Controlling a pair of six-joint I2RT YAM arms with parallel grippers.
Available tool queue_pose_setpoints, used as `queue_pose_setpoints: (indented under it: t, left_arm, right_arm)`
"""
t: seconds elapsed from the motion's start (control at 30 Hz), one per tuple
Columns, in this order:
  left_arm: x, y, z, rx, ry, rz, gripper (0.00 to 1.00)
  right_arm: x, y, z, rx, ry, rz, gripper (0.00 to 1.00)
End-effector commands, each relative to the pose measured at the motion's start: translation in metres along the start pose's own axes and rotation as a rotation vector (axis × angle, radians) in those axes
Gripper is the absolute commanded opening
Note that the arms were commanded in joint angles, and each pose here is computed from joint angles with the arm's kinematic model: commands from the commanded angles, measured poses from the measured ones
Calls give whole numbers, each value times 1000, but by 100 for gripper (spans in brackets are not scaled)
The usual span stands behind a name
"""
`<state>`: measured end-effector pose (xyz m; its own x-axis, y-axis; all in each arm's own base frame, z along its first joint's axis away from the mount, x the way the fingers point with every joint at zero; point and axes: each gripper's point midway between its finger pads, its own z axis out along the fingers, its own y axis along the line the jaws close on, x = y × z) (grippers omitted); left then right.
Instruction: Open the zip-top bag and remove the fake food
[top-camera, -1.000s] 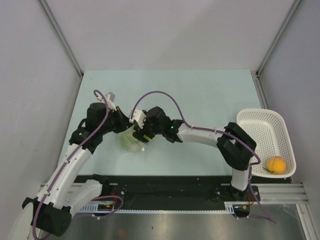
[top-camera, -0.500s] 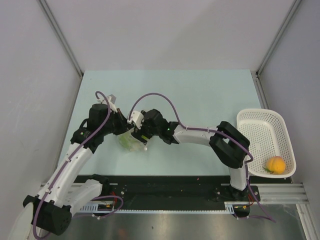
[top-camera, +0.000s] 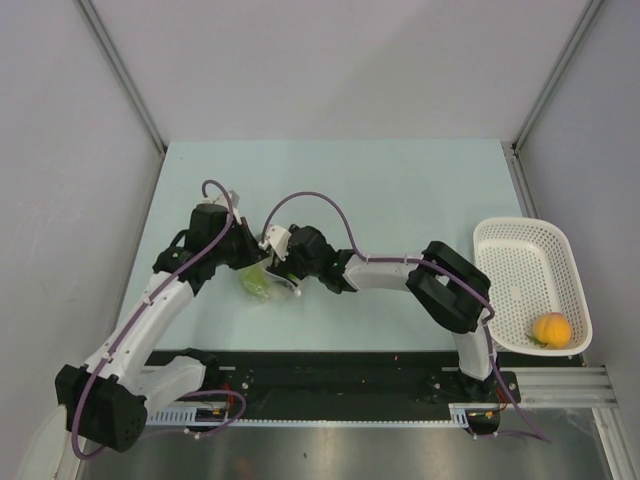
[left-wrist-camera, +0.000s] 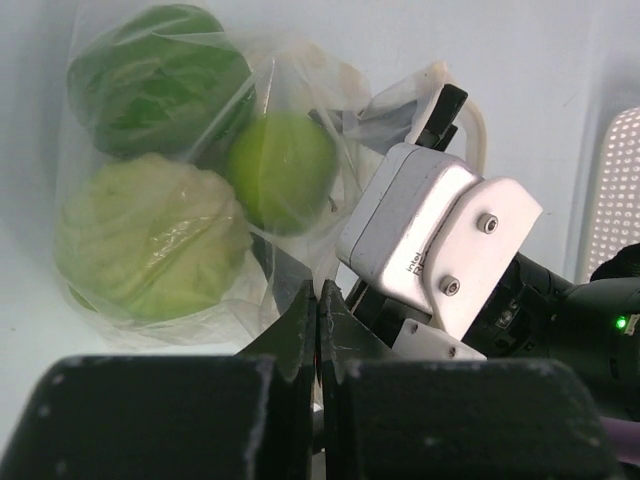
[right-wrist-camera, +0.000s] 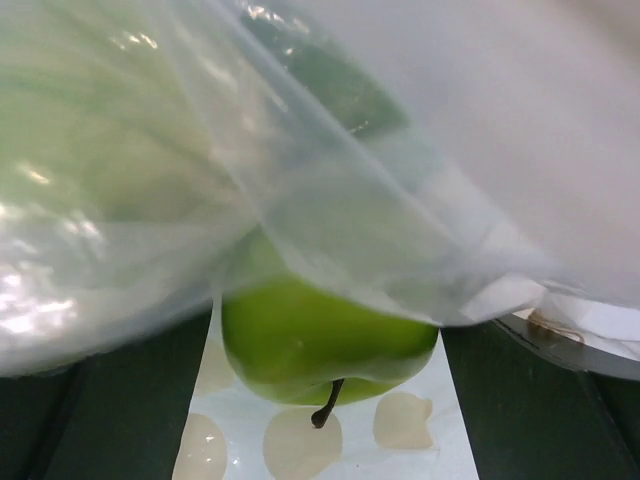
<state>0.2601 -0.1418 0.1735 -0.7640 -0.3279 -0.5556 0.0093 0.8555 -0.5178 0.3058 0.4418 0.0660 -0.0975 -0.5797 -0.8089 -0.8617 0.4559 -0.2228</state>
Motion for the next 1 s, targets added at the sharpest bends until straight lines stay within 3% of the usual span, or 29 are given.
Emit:
queue_pose_setpoints:
  t: [0.0, 0.1, 0.3, 0.4, 0.77, 0.97]
  left_arm:
    - [-22, -21, -1, 77, -72, 47, 0]
    - [-21, -20, 0, 73, -72, 44, 0]
    - [-19, -16, -2, 61, -74, 56, 0]
    - [-18, -15, -5, 58, -77, 70, 0]
    - [-12, -17, -17, 92, -82, 110, 0]
    - [-16, -22, -22, 103, -97, 113, 0]
  right_arm:
    - [50, 6, 6, 18, 136, -4, 97]
    - [34, 11, 0, -3, 100, -1, 89]
    - [2, 15, -24, -33, 40, 38, 46]
    - [-21, 19, -41, -65, -10, 62, 33]
    - [-101, 26, -113, -155, -201, 235, 30]
    - [-110, 8, -152, -101, -205, 302, 29]
